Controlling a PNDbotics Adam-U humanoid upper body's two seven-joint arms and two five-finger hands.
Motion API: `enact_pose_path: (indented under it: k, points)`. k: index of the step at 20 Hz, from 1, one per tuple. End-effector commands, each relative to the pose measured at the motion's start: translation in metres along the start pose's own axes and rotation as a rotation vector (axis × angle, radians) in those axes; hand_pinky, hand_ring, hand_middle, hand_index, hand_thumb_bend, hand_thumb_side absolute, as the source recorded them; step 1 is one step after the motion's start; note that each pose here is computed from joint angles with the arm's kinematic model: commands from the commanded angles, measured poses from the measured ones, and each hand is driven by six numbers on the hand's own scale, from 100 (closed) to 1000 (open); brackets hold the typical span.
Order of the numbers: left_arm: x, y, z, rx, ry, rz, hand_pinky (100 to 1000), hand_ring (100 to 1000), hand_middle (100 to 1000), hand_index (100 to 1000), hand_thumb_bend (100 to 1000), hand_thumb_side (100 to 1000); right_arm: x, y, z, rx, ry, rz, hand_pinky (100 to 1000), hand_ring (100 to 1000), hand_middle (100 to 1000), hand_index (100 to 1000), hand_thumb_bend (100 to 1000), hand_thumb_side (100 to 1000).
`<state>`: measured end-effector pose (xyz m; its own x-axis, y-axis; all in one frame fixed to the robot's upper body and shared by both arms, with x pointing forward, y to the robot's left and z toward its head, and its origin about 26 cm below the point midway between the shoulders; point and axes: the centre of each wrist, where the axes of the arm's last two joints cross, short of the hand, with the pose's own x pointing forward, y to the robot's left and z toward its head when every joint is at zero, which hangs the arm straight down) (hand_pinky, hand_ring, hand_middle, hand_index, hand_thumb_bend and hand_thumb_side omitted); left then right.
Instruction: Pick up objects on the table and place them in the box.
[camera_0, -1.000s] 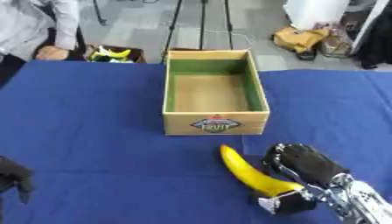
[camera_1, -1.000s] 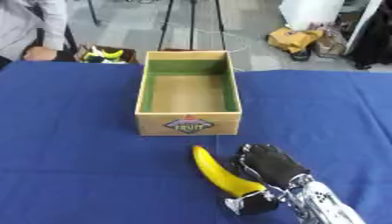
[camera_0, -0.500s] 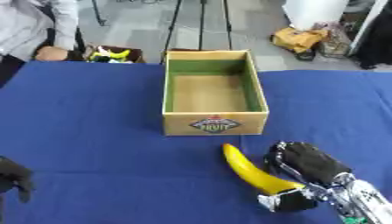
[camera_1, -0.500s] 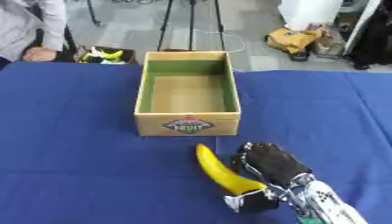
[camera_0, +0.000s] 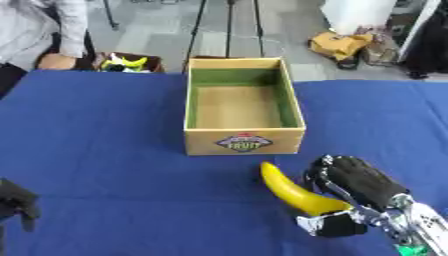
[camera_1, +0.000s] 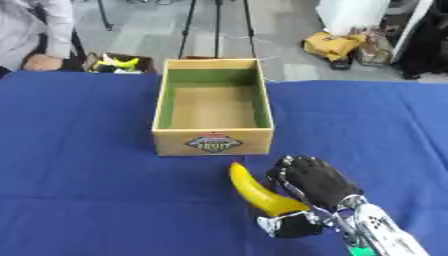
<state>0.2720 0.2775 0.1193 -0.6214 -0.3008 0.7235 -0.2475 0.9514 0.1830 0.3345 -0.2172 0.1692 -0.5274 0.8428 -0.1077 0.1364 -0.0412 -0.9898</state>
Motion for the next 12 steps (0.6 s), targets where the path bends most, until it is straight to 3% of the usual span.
enact_pose_path:
  k: [1,12]
  points:
    - [0.005,0.004,-0.002,0.002,-0.021,-0.010,181,323,363,474,100,1000,-0.004,-0.014,0.003,-0.040,-0.004,0.023,263,435,334,450,255,554]
    - [0.005,0.004,-0.002,0.001,-0.020,-0.012,182,324,364,475,100,1000,-0.001,-0.036,0.015,-0.117,-0.041,0.012,249,418,317,432,297,575]
